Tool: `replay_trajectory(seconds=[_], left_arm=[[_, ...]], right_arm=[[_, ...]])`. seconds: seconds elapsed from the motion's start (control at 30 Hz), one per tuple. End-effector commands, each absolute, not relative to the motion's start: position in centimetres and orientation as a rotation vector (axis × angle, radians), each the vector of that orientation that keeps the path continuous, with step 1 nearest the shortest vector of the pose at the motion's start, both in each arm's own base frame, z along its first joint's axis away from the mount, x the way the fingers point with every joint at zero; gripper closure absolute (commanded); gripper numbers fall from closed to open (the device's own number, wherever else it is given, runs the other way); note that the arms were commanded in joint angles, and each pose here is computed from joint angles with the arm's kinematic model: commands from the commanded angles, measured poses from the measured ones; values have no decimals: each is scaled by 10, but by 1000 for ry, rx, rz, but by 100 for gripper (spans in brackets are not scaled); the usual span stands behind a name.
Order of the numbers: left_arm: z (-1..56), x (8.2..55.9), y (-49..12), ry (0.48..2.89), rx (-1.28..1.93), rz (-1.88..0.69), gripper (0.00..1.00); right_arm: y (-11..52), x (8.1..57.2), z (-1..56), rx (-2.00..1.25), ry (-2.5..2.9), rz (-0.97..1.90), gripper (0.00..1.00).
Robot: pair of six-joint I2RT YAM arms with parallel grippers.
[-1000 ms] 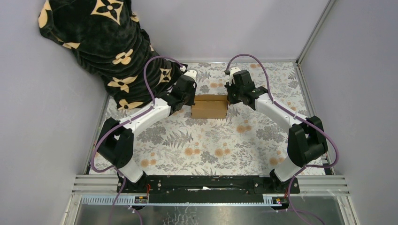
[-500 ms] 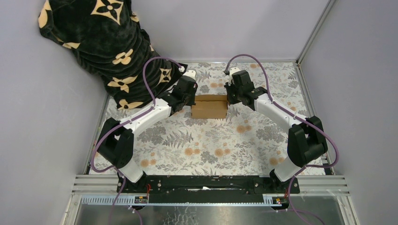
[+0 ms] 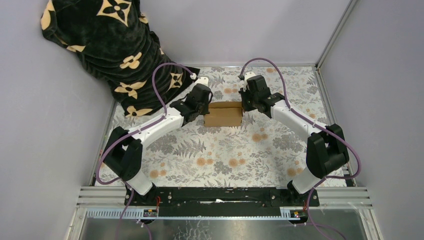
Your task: Fold the paper box
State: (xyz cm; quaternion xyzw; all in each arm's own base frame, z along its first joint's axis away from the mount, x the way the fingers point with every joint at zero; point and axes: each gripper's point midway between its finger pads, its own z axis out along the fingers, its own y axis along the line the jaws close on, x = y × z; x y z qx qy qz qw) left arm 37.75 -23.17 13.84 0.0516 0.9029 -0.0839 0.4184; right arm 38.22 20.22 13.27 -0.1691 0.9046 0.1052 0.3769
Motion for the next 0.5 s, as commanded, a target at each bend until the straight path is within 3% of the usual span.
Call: replay_trajectory(seconds=[0.0, 0.47], left_arm=[[134, 361, -259, 2272, 145, -336, 96], [134, 357, -258, 2262, 140, -338, 96]], right_arm=[[231, 366, 144, -473, 2285, 390, 100], [230, 362, 140, -441, 2308, 400, 100]])
